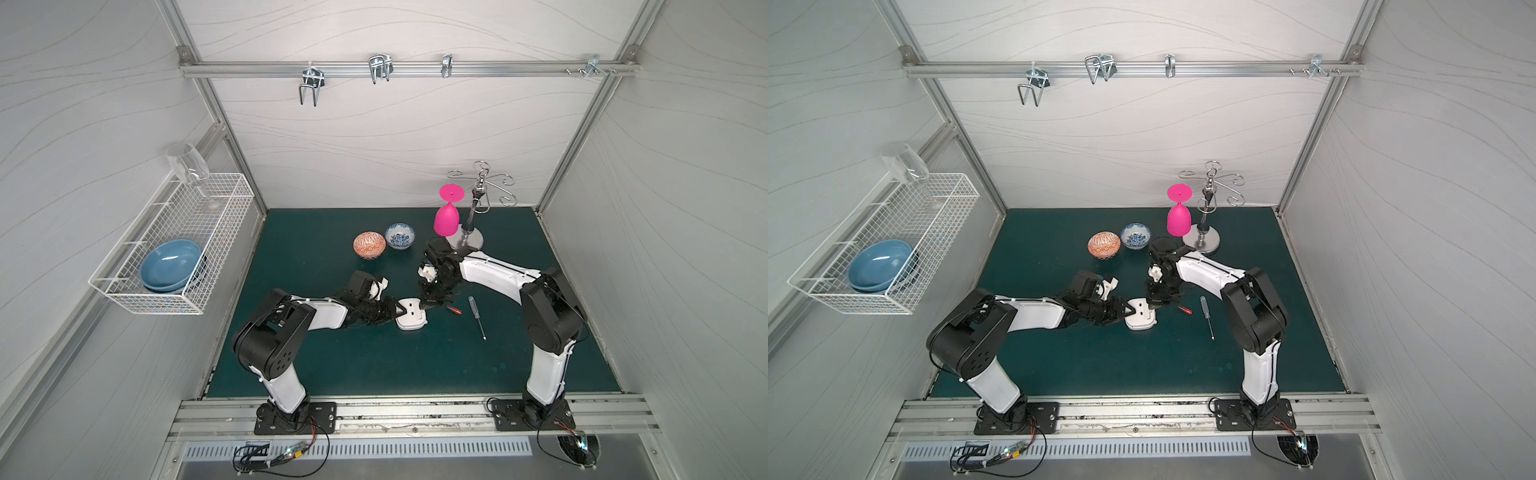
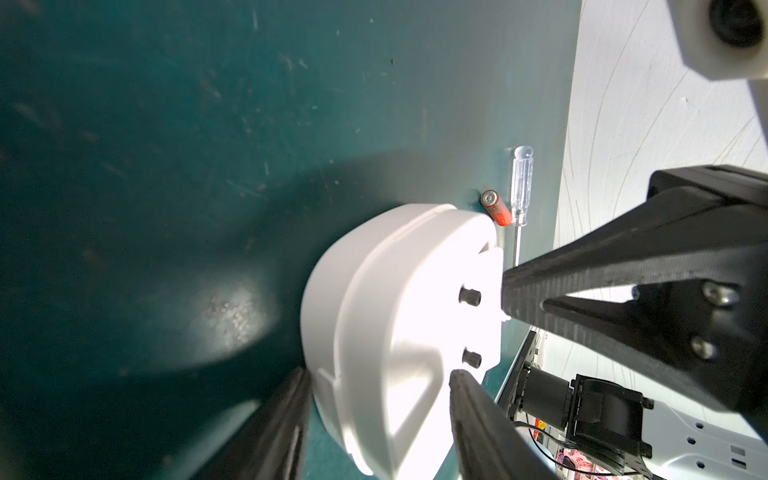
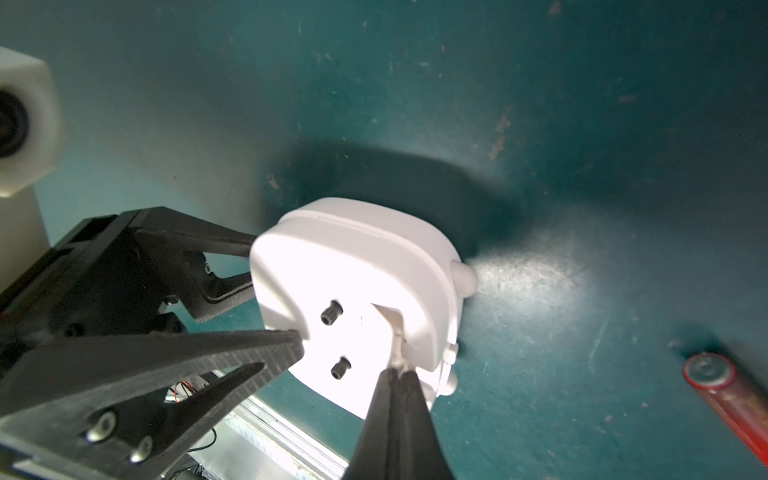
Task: Remove the battery from the alarm
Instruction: Install the cover on the alarm.
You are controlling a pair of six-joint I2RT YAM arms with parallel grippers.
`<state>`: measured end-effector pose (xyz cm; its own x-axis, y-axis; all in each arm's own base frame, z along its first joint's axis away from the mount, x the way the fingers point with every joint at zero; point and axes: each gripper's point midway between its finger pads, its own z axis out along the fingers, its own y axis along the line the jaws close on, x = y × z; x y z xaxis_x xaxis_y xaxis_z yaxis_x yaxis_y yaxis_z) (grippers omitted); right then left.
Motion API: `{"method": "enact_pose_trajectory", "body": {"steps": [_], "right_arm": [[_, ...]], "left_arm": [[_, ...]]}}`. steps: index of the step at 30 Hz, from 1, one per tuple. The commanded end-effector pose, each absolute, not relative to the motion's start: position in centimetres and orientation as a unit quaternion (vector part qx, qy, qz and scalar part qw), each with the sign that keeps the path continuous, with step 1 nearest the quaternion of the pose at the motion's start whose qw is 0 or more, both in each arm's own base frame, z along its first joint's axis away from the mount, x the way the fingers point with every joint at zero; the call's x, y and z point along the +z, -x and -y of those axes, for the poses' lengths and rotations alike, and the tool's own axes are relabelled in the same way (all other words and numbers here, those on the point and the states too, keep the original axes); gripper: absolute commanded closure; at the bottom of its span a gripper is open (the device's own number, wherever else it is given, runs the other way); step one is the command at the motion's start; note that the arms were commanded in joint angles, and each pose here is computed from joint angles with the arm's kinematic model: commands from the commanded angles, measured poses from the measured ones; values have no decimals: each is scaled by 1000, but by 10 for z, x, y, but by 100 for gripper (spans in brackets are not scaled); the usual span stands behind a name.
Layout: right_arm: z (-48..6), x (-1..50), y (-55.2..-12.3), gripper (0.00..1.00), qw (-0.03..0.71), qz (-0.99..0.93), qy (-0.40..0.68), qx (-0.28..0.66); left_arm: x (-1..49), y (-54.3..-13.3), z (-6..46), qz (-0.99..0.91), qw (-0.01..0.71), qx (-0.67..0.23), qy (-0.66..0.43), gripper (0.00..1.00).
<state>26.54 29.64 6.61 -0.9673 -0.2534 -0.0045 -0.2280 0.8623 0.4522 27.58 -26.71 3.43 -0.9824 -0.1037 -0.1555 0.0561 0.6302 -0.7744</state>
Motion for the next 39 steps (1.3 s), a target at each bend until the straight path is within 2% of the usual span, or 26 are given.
{"method": "enact_pose_trajectory", "body": {"steps": [1, 17, 19, 26, 31, 39], "right_arm": [[-306, 73, -264, 99, 35, 959, -136, -247], [-310, 56, -259, 98, 50, 961, -141, -234], [-311, 55, -258, 94, 51, 961, -140, -234], [-302, 69, -258, 67, 35, 963, -150, -221], [-282, 82, -262, 63, 12, 969, -157, -188], [-279, 54, -265, 61, 25, 974, -167, -148]], "left_arm": [[39, -280, 276, -894, 102, -436, -1, 42], [41, -281, 276, -894, 103, -436, -1, 42], [41, -280, 276, -894, 103, -437, -2, 42], [43, -279, 274, -894, 106, -435, -1, 42], [47, -280, 270, -894, 116, -432, 1, 41], [50, -280, 266, -895, 120, -430, 4, 40]]}}
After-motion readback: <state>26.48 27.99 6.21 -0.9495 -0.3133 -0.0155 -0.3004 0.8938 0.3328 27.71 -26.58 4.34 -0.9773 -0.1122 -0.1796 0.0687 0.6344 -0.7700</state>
